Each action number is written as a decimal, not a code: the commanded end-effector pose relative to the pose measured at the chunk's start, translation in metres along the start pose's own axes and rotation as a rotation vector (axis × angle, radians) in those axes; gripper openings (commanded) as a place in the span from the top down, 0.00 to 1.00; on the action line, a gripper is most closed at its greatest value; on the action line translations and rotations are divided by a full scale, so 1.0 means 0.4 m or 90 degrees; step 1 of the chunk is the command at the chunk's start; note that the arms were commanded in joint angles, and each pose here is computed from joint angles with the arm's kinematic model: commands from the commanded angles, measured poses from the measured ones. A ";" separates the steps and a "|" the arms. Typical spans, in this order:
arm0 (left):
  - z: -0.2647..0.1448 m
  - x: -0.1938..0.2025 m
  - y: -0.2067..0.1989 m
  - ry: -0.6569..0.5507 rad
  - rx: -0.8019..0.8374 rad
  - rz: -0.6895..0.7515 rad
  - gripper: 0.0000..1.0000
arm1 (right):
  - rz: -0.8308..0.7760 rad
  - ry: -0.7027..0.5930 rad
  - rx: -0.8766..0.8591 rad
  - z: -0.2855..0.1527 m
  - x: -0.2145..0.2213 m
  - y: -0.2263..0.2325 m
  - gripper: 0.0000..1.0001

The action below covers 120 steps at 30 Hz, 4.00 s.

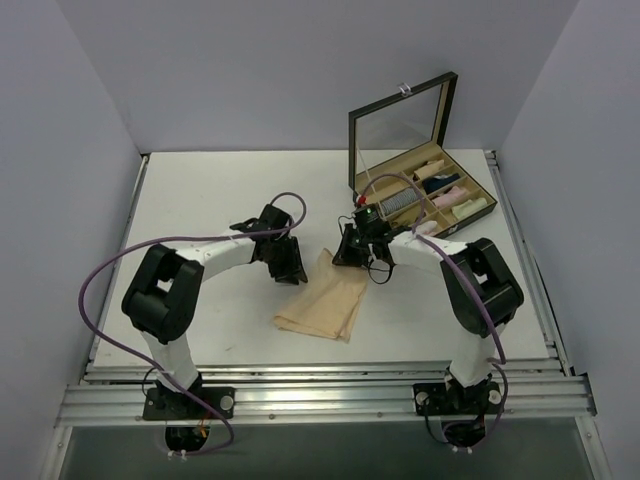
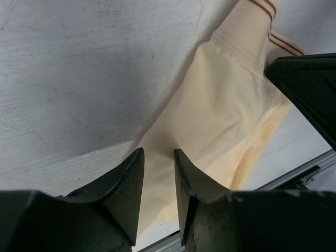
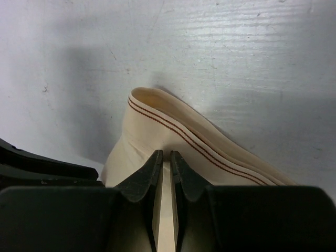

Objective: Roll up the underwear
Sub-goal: Fold the underwear

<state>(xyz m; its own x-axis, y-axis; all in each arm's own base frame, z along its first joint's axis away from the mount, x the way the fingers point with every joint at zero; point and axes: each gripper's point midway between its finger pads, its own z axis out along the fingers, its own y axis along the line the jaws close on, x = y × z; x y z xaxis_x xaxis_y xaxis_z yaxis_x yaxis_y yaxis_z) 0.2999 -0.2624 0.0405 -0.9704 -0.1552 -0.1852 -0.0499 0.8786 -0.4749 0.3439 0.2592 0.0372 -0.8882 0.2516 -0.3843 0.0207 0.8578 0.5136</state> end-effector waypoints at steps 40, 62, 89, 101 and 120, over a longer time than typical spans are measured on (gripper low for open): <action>-0.007 0.076 -0.248 -0.051 0.137 -0.030 0.91 | -0.045 -0.030 -0.005 -0.021 -0.061 0.042 0.92; 0.106 0.152 -0.091 -0.033 0.003 -0.076 0.97 | -0.030 0.013 -0.045 0.013 0.002 0.072 0.91; 0.042 0.154 -0.134 -0.047 -0.026 -0.069 0.92 | -0.045 -0.018 -0.018 0.045 -0.125 0.074 0.93; -0.092 0.006 -0.277 -0.091 0.068 -0.067 0.78 | -0.022 -0.028 0.063 -0.116 -0.096 -0.008 0.92; 0.141 -0.090 -0.067 -0.028 -0.062 -0.067 0.89 | -0.003 0.054 0.160 -0.032 0.096 -0.213 0.96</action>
<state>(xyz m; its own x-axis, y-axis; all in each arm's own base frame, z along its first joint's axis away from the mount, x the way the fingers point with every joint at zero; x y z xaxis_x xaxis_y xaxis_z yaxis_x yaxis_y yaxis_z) 0.3442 -0.3153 0.0224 -0.9437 -0.2988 -0.1420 -0.2041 0.8637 -0.4608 0.3136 0.2085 0.0107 -0.9134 0.2404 -0.3285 0.1014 0.9160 0.3883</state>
